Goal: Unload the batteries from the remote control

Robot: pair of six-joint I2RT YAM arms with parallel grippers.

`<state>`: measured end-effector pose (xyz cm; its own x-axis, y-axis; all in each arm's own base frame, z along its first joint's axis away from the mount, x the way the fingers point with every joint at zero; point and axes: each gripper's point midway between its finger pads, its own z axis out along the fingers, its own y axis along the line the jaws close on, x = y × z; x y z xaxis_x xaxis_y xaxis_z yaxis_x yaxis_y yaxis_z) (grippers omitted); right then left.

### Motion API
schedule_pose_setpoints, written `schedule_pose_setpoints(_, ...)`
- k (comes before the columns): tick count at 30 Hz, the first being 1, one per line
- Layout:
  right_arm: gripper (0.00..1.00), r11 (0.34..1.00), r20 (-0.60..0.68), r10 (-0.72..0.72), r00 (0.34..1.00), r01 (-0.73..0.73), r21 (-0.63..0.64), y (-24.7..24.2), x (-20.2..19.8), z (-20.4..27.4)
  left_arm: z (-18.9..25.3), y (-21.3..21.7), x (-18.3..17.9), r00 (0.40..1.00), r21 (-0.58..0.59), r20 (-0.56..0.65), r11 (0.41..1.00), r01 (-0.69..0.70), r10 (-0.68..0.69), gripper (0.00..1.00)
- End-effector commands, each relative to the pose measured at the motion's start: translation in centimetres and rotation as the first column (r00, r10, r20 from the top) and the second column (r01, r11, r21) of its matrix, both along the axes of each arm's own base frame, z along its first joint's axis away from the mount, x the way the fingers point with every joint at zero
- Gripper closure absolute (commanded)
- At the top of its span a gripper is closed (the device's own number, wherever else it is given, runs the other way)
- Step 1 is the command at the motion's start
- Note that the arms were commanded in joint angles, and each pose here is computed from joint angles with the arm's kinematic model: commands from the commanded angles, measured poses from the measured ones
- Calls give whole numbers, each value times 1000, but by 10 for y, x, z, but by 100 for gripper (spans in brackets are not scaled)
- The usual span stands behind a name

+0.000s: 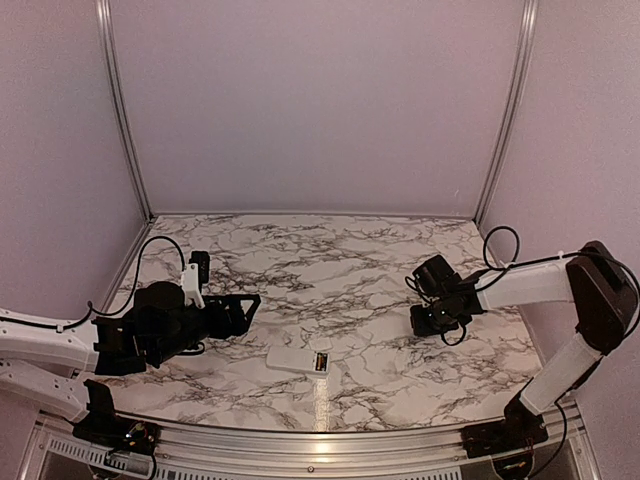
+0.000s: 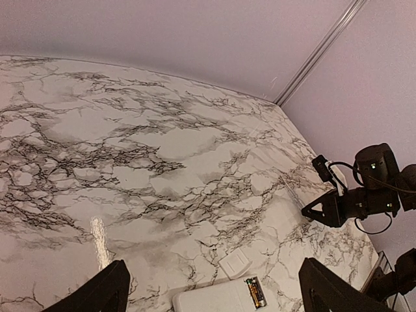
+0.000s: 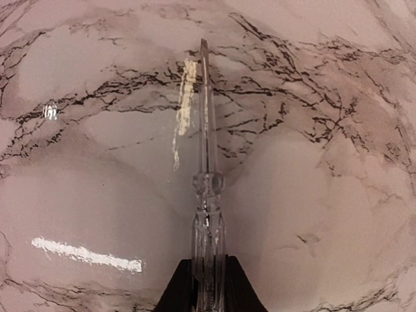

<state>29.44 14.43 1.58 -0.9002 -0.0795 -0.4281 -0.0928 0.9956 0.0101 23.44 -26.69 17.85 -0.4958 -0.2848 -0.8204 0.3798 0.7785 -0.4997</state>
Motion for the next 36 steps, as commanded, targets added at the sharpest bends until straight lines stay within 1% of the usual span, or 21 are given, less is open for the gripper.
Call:
schedule_pose_setpoints(1,87,1000,-50,3,999,-3,-9,-2,-6,-14,-6,5,-1,1000,21,-11,1000,-3,3,5)
schedule_pose_setpoints(4,90,1000,-55,-1,998,0,-21,-4,-7,-15,-5,6,-1,1000,19,-10,1000,-5,5,5)
schedule_pose_setpoints(7,99,1000,-60,14,998,-15,-14,-2,-8,-15,-5,6,-1,1000,21,-9,1000,-4,5,5)
schedule_pose_setpoints(8,100,1000,-65,25,998,-25,-10,0,-9,-15,-5,6,-1,1000,20,-9,1000,-4,5,5)
schedule_pose_setpoints(13,100,990,-51,144,988,-144,13,26,-11,-5,-6,5,0,1000,20,-8,1000,2,-2,5)
schedule_pose_setpoints(20,100,968,59,248,967,-250,25,60,-15,33,-5,-6,-2,998,-10,-11,998,56,-56,5)
schedule_pose_setpoints(24,100,940,127,331,935,-339,45,85,-25,58,-2,-15,-6,994,-46,-9,993,108,-108,6)
schedule_pose_setpoints(28,100,891,219,428,877,-450,61,114,-40,87,2,-23,-10,987,-80,-10,984,159,-161,8)
schedule_pose_setpoints(31,100,862,276,468,840,-502,69,128,-50,108,5,-27,-14,981,-108,-12,976,189,-192,9)
schedule_pose_setpoints(33,100,837,316,496,809,-542,71,138,-58,123,10,-29,-18,976,-129,-12,969,212,-215,10)
schedule_pose_setpoints(36,100,786,380,552,743,-615,61,154,-72,144,19,-31,-24,969,-172,-5,955,243,-248,11)
